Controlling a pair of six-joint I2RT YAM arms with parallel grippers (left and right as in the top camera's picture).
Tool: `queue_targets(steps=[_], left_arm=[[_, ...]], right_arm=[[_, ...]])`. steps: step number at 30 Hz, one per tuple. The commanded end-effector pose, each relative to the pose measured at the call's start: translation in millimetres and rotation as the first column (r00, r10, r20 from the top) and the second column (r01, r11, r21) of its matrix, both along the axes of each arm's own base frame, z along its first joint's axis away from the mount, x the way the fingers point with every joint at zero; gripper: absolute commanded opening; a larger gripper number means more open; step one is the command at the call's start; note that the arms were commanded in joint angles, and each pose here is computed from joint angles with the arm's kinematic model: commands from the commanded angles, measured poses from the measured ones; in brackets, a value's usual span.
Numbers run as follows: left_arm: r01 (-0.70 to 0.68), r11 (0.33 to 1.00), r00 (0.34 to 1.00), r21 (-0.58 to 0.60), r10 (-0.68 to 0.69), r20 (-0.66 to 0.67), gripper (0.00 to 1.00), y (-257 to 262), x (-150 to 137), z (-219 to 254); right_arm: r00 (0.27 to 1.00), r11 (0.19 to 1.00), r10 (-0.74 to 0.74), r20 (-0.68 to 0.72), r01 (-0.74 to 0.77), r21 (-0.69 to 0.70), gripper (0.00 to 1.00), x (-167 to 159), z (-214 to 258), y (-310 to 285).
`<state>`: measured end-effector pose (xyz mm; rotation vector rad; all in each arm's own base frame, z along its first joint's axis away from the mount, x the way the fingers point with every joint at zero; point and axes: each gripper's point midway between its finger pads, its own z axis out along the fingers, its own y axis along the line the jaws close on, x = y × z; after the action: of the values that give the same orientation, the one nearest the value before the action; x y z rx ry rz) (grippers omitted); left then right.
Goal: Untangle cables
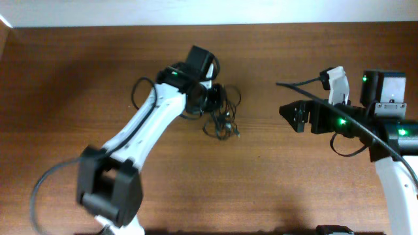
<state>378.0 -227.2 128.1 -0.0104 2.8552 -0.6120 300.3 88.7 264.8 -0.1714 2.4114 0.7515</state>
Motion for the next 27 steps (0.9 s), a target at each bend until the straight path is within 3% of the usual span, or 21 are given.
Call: queue_targets(steps=[1, 4, 11, 13, 18, 25, 27], left_arm=[[0.067, 0.991, 0.954, -0.112, -0.031, 0.297, 0.00, 11.5, 8.3, 121.4], [0.107, 0.954, 0.931, -0.280, 0.002, 0.364, 0.00, 39.1, -1.8, 178.8], [0.266, 0.813, 0.921, -0.518, -0.056, 0.386, 0.00, 64.2, -14.9, 214.8], [0.254, 0.815, 0.925, -0.521, -0.048, 0.377, 0.00, 67.7, -14.5, 213.9], [0.242, 0.816, 0.934, -0.526, -0.048, 0.355, 0.00, 67.7, -17.3, 211.3], [0.202, 0.851, 0.936, -0.485, -0.022, 0.352, 0.00, 74.3, -11.0, 203.9], [0.143, 0.896, 0.935, -0.420, 0.017, 0.354, 0.00, 85.0, -1.5, 194.1]], right_arm=[[0.998, 0.992, 0.062, 0.020, -0.064, 0.113, 1.00, 9.0, 12.4, 18.1], [1.000, 0.970, 0.023, -0.001, -0.022, 0.242, 0.93, 34.2, 21.2, 34.2], [0.991, 0.917, 0.127, 0.036, -0.131, 0.378, 0.83, 61.3, 30.4, 143.2], [0.987, 0.916, 0.157, 0.046, -0.163, 0.367, 0.79, 64.6, 20.5, 164.6], [0.992, 0.933, 0.122, 0.022, -0.122, 0.339, 0.57, 80.1, -9.4, 197.8], [0.979, 0.962, -0.149, -0.136, 0.176, 0.208, 0.04, 95.4, -57.9, 178.1], [0.968, 0.965, -0.198, -0.157, 0.220, 0.143, 0.04, 93.4, -70.3, 166.6]])
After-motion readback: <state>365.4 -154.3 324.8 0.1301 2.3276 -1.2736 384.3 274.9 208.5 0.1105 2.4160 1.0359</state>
